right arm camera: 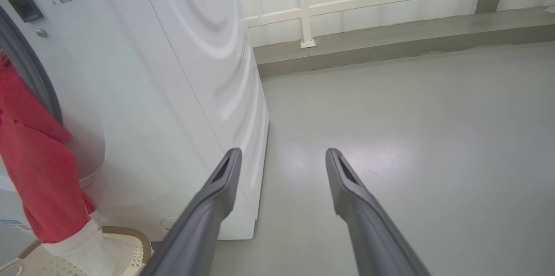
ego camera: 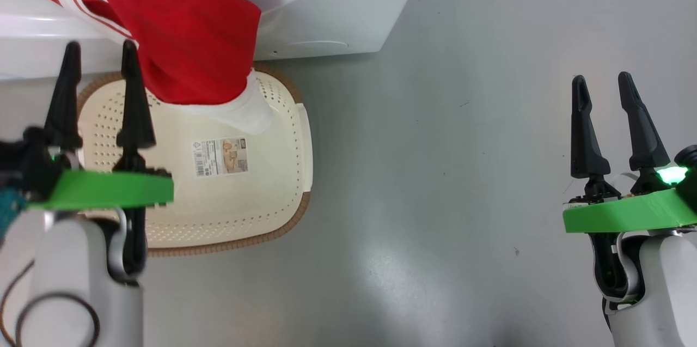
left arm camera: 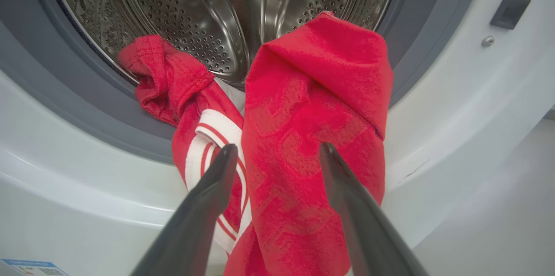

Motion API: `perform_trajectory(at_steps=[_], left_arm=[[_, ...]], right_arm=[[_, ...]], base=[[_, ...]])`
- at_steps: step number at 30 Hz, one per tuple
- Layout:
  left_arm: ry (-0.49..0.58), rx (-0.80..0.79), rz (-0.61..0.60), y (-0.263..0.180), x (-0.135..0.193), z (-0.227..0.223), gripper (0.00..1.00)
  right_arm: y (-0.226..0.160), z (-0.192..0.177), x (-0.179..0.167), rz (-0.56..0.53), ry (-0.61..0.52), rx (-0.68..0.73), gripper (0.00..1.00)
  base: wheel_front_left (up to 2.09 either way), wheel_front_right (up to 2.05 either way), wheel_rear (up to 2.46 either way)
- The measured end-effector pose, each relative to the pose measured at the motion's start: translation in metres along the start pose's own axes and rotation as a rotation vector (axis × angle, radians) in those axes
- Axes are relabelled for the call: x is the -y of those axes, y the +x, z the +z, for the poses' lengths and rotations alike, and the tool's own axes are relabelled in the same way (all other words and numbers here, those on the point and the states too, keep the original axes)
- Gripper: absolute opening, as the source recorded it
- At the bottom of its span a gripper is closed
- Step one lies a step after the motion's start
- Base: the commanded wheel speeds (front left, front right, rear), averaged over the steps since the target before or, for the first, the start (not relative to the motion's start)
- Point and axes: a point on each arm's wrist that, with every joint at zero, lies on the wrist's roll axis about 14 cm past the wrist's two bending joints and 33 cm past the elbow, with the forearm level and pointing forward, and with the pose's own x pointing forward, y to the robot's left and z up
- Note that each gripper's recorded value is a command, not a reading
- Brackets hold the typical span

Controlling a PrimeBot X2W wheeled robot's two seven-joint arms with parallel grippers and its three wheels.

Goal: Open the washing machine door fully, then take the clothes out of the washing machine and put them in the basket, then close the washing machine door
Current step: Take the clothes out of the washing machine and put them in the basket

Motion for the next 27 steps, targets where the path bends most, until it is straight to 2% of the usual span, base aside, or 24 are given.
perform_trajectory(at_steps=[17,27], left_arm=[[0.124,-0.105,-0.115,0.079,0.008,-0.014,1.0],[0.155,-0.196,-0.152,0.101,0.011,-0.03,1.0]], right_arm=[[0.0,-0.007,0.007,-0.017,-0.008,-0.018,1.0],[0.002,-0.004,0.011,-0.027,-0.008,-0.007,1.0]], base=[[0.0,0.0,0.0],[0.0,0.0,0.0]])
